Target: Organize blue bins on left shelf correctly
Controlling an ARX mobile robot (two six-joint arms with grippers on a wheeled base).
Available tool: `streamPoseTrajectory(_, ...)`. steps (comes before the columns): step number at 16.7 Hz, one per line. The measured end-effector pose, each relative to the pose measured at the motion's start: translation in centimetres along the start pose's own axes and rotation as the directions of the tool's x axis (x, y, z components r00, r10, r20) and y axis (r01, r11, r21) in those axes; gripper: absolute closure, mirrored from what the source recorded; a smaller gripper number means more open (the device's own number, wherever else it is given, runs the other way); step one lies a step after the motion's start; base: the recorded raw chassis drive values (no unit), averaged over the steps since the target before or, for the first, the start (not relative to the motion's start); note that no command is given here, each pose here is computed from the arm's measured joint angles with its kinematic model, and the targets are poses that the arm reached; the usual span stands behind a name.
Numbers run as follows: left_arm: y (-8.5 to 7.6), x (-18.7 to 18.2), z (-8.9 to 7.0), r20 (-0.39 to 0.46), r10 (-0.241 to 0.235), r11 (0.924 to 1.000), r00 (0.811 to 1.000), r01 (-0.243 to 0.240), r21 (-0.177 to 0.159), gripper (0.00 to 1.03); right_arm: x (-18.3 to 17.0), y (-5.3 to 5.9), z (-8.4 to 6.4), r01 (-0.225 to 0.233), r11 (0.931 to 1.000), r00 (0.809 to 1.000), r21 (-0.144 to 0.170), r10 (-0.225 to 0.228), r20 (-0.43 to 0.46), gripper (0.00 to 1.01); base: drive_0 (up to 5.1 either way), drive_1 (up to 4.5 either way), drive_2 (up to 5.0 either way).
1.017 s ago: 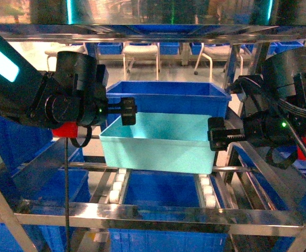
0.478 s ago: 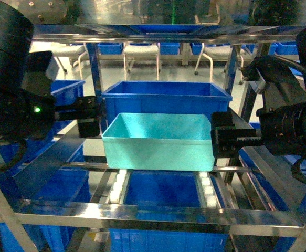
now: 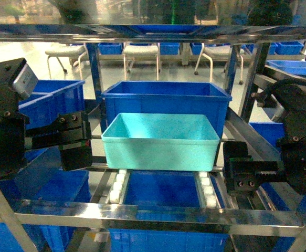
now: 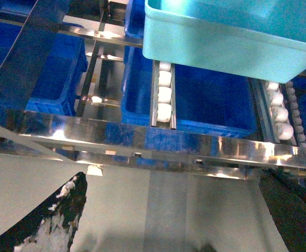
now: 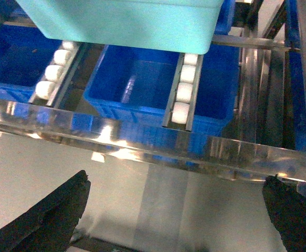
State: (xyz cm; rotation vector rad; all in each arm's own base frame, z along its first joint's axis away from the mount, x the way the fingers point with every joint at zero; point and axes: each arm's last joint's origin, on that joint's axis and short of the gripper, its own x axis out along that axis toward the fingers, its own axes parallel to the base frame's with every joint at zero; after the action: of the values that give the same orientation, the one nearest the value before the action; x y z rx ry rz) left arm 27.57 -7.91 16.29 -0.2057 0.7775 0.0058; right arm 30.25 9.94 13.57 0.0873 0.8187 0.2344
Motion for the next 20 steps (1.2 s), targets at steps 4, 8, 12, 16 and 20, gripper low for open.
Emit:
streamPoseTrajectory(4, -0.1, -1.3, 0.6, 0.067, -0.012, 0.9996, 0.998, 0.014, -0.026, 0.05, -1.7, 0.4, 0.3, -0.03, 0.9982, 0.999, 0.051, 0.03, 0.014, 0.03, 0.0, 0.0, 0.0)
streamPoseTrajectory(8, 3.8, -0.8, -4.4, 0.477, -0.011, 0.9898, 0.879, -0.058, 0.13, 0.39, -3.3, -2.9, -4.9, 0.244, 0.9698, 0.818, -0.001, -0.205, 0.537, 0.41, 0.0, 0.0, 0.0)
streamPoseTrajectory(12, 5.1, -5.8, -3.3, 0.721, -0.094, 0.9846, 0.687, -0.043, 0.169, 0.79, -9.6, -3.8, -3.7, 0.217, 0.976, 0.633, 0.019, -0.155, 0.758, 0.81, 0.0, 0.0, 0.0)
streamPoseTrajectory(16, 6.7, -6.7, -5.5, 0.676, -0.071, 0.9825, 0.734, -0.065, 0.174, 1.01, -10.9, -5.1, -6.5, 0.244, 0.9697, 0.673, 0.016, -0.181, 0.717, 0.99, 0.0, 0.0, 0.0)
streamPoseTrajectory(20, 7.5, -8.2, -6.5, 0.681, -0.074, 0.9826, 0.728, -0.063, 0.174, 1.01, -12.3, -5.6, -7.9, 0.243, 0.9698, 0.677, 0.016, -0.182, 0.713, 0.99, 0.0, 0.0, 0.0)
